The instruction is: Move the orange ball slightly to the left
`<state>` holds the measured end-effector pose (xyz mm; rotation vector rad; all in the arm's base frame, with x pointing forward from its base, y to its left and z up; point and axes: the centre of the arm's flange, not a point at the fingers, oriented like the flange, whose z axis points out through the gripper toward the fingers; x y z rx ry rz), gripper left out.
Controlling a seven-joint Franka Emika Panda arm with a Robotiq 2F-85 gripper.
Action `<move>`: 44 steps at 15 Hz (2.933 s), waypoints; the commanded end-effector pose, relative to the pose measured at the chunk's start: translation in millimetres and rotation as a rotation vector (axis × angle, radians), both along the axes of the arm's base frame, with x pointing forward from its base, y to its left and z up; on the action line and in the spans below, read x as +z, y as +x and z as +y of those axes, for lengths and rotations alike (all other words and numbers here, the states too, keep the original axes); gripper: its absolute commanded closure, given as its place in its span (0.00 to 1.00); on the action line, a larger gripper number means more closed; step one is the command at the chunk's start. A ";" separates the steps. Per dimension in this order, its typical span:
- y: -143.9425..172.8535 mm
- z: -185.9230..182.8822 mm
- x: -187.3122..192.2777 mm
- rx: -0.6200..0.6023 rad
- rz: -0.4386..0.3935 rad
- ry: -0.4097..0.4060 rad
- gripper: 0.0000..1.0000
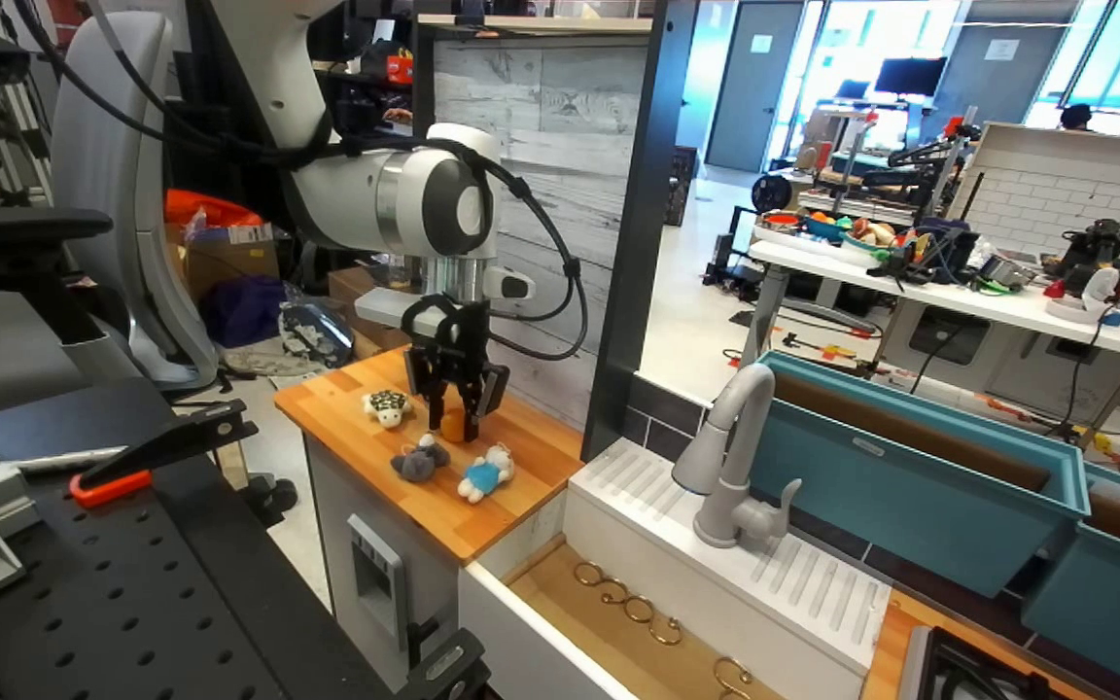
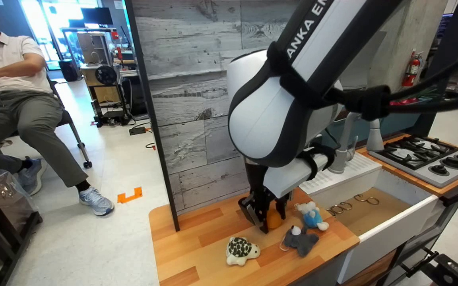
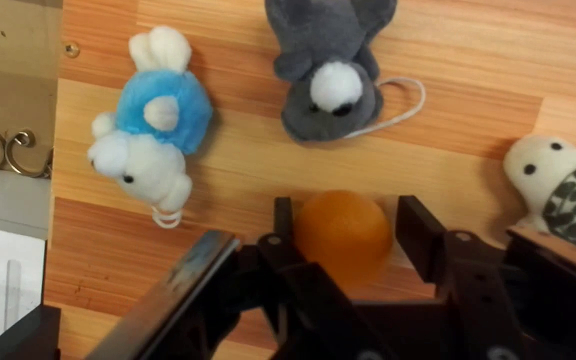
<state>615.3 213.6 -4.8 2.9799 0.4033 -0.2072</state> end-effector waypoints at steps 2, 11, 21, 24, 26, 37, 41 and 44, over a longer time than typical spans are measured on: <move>11.6 6.7 10.2 0.025 -0.023 -0.001 0.79; 23.7 54.6 28.8 0.098 -0.064 0.045 0.79; 27.7 70.9 7.7 0.191 -0.019 0.091 0.79; 31.6 72.8 2.0 0.208 0.002 0.086 0.79; 34.1 74.3 1.8 0.214 0.002 0.084 0.79; 15.9 68.1 14.0 0.207 -0.003 0.055 0.00; -7.6 49.9 28.6 0.169 -0.026 0.050 0.00; -34.6 29.9 46.2 0.117 -0.089 0.084 0.00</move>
